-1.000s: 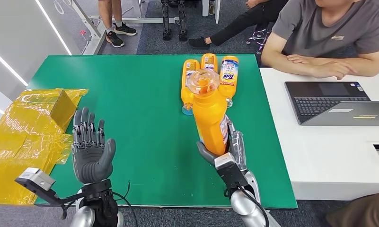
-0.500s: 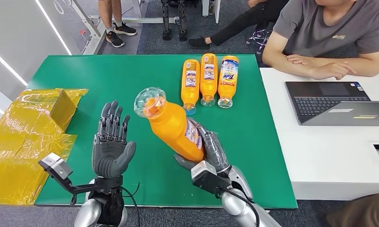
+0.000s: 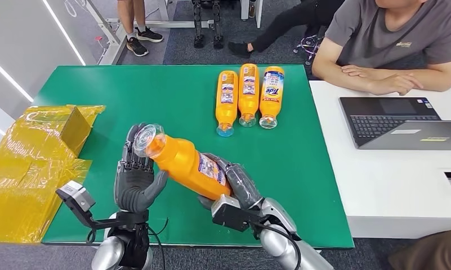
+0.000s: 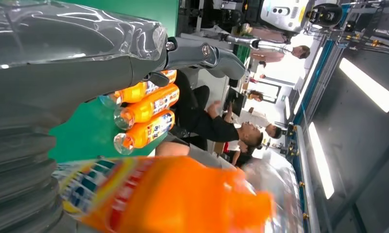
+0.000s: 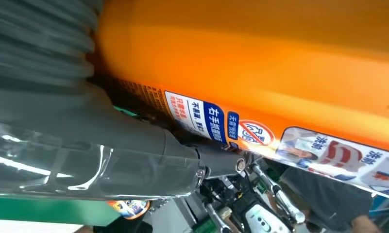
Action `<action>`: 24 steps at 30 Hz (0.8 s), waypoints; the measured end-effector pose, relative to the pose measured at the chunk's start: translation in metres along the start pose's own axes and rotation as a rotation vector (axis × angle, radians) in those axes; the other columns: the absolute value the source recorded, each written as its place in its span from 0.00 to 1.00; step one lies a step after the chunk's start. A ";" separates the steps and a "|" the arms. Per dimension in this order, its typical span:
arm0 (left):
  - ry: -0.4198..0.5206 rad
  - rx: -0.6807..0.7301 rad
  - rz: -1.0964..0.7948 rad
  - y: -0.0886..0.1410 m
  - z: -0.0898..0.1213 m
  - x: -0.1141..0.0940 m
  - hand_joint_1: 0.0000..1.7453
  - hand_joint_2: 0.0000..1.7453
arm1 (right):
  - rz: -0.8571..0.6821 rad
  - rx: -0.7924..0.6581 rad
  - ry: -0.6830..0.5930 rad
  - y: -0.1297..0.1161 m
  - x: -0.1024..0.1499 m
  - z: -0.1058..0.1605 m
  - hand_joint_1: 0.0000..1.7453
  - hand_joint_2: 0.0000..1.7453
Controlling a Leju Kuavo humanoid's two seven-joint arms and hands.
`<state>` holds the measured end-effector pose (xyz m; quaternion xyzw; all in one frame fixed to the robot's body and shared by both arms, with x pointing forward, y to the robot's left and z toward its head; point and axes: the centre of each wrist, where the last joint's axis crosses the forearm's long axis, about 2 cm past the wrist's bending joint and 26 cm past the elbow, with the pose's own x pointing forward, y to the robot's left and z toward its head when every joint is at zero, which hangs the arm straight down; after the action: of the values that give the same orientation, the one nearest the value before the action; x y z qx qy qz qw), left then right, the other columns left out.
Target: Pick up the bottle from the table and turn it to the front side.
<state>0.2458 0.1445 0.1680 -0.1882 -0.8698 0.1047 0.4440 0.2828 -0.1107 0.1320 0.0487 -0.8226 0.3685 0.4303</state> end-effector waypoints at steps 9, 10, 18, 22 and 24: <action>-0.009 0.001 -0.020 0.001 -0.001 0.000 0.00 1.00 | 0.013 0.076 0.105 0.003 -0.015 0.003 1.00 1.00; -0.010 0.001 -0.020 0.000 -0.001 0.000 0.00 1.00 | 0.015 0.080 0.110 0.003 -0.016 0.003 1.00 1.00; -0.011 -0.002 -0.029 0.001 -0.001 -0.001 0.00 1.00 | 0.037 0.107 0.097 0.004 -0.019 0.001 1.00 1.00; -0.008 -0.008 -0.027 0.002 -0.001 -0.002 0.00 1.00 | 0.057 0.098 0.032 0.003 -0.017 0.000 1.00 1.00; -0.007 -0.013 -0.024 0.002 -0.002 -0.003 0.00 1.00 | 0.055 0.091 -0.006 0.002 -0.015 -0.002 1.00 1.00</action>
<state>0.2498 0.1451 0.1663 -0.1802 -0.8743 0.0944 0.4408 0.2926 -0.1115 0.1198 0.0468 -0.8073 0.4170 0.4150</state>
